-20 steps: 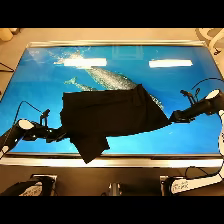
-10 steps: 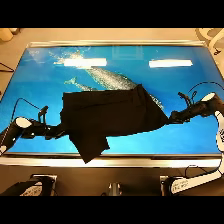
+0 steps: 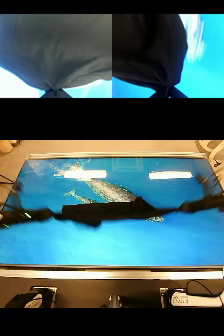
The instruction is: Fold the shirts.
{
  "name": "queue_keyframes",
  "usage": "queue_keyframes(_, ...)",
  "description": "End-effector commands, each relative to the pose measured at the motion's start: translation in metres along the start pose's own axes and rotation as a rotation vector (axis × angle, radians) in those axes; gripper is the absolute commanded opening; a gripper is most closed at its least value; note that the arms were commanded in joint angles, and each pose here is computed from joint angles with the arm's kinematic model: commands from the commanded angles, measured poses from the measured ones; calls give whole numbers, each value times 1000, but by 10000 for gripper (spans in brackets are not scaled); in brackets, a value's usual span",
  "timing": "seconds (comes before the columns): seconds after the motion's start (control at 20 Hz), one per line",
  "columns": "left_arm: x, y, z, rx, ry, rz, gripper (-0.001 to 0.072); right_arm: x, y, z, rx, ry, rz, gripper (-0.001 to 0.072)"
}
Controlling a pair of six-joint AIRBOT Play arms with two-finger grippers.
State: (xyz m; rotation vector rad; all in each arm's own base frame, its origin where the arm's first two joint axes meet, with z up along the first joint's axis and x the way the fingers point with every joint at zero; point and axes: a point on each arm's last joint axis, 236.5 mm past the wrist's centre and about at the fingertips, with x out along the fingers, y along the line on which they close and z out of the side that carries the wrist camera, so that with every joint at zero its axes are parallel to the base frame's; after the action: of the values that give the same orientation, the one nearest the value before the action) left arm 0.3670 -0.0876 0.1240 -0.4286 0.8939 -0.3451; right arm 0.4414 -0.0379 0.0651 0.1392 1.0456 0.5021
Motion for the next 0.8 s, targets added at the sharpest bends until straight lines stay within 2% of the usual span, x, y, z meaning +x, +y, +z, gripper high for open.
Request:
queue_keyframes(0.0, -177, -116, 126, 295, -517, -52, 22, -181, 93, 127, -329, -510, -207, 16)
queue_keyframes(0.1, -324, -203, 158, 468, -903, -101, 23, -313, 179, 147, -546, -801, -420, 16)
queue_keyframes(0.2, -429, -260, 143, 584, -1164, -148, 22, -404, 254, 120, -690, -988, -607, 16)
queue_keyframes(0.25, -454, -274, 131, 617, -1220, -160, 22, -438, 283, 100, -729, -1066, -690, 16)
queue_keyframes(0.45, -466, -278, 110, 608, -1234, -174, 23, -497, 324, 55, -782, -1178, -902, 16)
queue_keyframes(0.6, -441, -265, 122, 522, -1168, -200, 22, -483, 308, 58, -767, -1106, -899, 17)
queue_keyframes(0.75, -407, -237, 133, 499, -1059, -94, 22, -440, 248, 64, -627, -900, -860, 17)
